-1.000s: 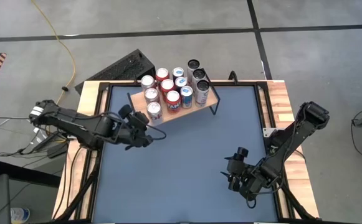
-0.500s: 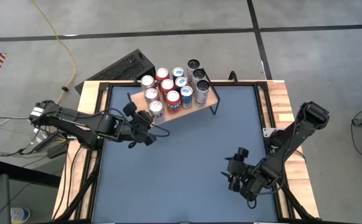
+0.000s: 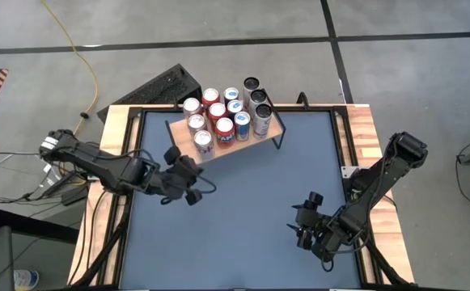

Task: Place canned beverage on shelf
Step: Put the silver soda can on the shelf aligned with the other silver soda cans

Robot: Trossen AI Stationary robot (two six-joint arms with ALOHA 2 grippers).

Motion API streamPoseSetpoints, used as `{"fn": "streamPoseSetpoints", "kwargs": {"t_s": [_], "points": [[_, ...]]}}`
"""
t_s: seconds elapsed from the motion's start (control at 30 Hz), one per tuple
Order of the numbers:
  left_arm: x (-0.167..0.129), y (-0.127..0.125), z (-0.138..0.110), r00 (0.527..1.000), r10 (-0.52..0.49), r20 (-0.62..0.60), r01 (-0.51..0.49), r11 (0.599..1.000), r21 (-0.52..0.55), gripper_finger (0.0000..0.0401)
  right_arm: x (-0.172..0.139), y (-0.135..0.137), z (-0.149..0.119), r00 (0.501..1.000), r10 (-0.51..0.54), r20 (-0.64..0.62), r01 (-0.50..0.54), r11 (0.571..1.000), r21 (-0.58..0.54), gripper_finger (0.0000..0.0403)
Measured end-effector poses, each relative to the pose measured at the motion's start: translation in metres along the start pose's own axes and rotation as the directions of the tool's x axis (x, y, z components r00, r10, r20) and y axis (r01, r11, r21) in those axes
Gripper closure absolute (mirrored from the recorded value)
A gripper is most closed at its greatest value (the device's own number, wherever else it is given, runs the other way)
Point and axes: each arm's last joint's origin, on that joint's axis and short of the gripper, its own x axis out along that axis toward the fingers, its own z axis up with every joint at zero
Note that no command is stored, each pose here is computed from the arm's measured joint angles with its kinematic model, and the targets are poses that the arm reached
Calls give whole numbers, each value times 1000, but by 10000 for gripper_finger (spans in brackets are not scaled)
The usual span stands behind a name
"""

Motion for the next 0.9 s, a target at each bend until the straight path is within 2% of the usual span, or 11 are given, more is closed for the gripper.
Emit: {"fn": "streamPoseSetpoints", "kwargs": {"t_s": [0.23, 0.37, 0.6, 0.73, 0.83, 0.9], "points": [[-16, -25, 13, 972, -161, 172, 161, 987, 14, 401, 1, 1, 2, 1000, 9, 11, -9, 1000, 2, 110], [-22, -33, 18, 933, -295, 207, 287, 955, 71, 401, 1, 6, 6, 998, 49, 41, -49, 999, -14, 110], [-21, -36, 18, 933, -288, 216, 276, 957, 84, 401, 5, 10, 17, 992, 89, 90, -89, 996, -8, 110], [-16, -37, 15, 945, -242, 220, 223, 969, 105, 401, 8, 11, 23, 987, 106, 118, -105, 994, -17, 110], [-14, -39, 14, 912, -271, 308, 248, 962, 112, 401, 6, 13, 29, 979, 134, 151, -130, 991, -34, 110], [-13, -39, 10, 884, -327, 334, 299, 945, 135, 401, 4, 12, 34, 972, 154, 180, -150, 988, -33, 110]]}}
